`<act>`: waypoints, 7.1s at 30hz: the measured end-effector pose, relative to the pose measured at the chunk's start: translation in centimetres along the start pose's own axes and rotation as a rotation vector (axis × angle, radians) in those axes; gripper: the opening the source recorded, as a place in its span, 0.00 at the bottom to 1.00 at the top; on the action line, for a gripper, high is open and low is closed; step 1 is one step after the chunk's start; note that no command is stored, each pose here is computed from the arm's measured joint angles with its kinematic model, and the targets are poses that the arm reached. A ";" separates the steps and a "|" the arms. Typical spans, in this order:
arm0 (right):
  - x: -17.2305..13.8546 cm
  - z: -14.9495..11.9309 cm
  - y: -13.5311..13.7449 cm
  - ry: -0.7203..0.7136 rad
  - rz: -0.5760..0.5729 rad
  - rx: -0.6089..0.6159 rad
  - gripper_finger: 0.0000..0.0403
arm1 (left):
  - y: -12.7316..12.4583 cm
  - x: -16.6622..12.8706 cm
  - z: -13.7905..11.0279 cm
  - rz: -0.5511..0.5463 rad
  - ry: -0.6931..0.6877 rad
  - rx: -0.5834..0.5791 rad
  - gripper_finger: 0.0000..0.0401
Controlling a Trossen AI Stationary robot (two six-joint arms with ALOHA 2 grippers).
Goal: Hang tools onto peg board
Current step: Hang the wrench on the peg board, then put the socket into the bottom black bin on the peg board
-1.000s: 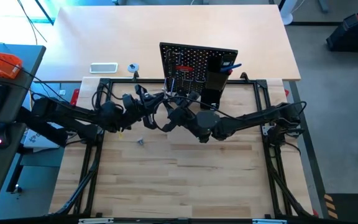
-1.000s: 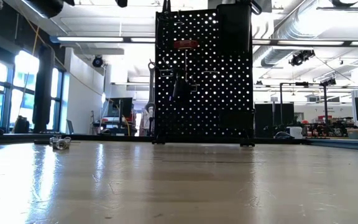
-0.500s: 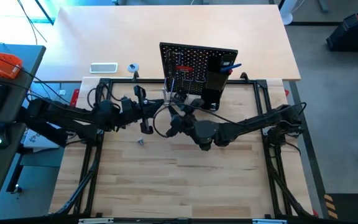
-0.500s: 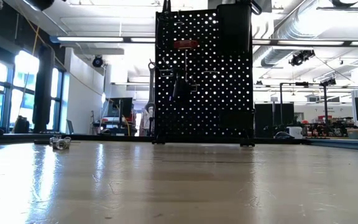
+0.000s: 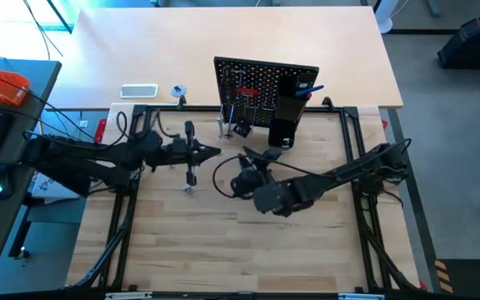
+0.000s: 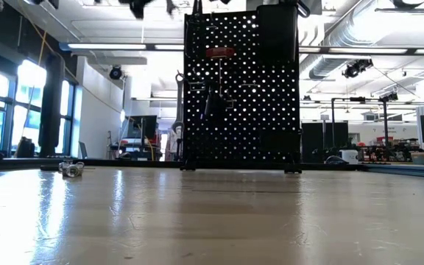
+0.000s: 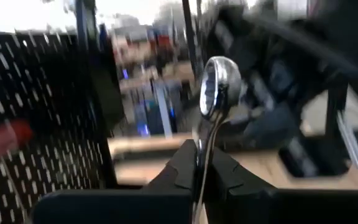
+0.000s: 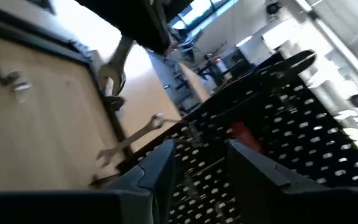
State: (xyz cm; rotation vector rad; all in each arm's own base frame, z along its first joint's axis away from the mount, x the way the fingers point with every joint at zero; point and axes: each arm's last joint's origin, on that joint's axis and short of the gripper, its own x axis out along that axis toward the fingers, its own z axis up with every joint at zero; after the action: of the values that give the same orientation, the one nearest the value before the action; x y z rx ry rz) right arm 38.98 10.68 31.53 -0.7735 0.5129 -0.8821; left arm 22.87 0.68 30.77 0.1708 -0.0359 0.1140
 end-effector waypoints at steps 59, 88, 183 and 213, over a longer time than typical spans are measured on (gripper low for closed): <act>1.2 -13.8 0.6 0.324 0.425 0.329 0.34 | 9.1 6.8 -10.4 -0.018 0.458 -0.320 0.00; 1.1 -14.4 0.8 0.306 0.435 0.315 0.34 | 9.9 6.7 -10.4 0.076 0.444 -0.436 0.00; -0.5 -13.1 8.9 0.162 0.809 0.342 0.34 | -9.3 -10.2 -15.9 0.256 0.916 -0.431 0.41; -0.3 -12.8 9.0 0.138 0.808 0.361 0.34 | -10.7 -9.9 -19.0 0.386 0.918 -0.212 0.23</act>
State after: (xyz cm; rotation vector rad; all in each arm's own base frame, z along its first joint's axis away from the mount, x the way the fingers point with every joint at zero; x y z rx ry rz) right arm 34.47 9.65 16.57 -0.1317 0.6926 -0.2534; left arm 14.78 -7.64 9.78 -0.1145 0.8353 0.5618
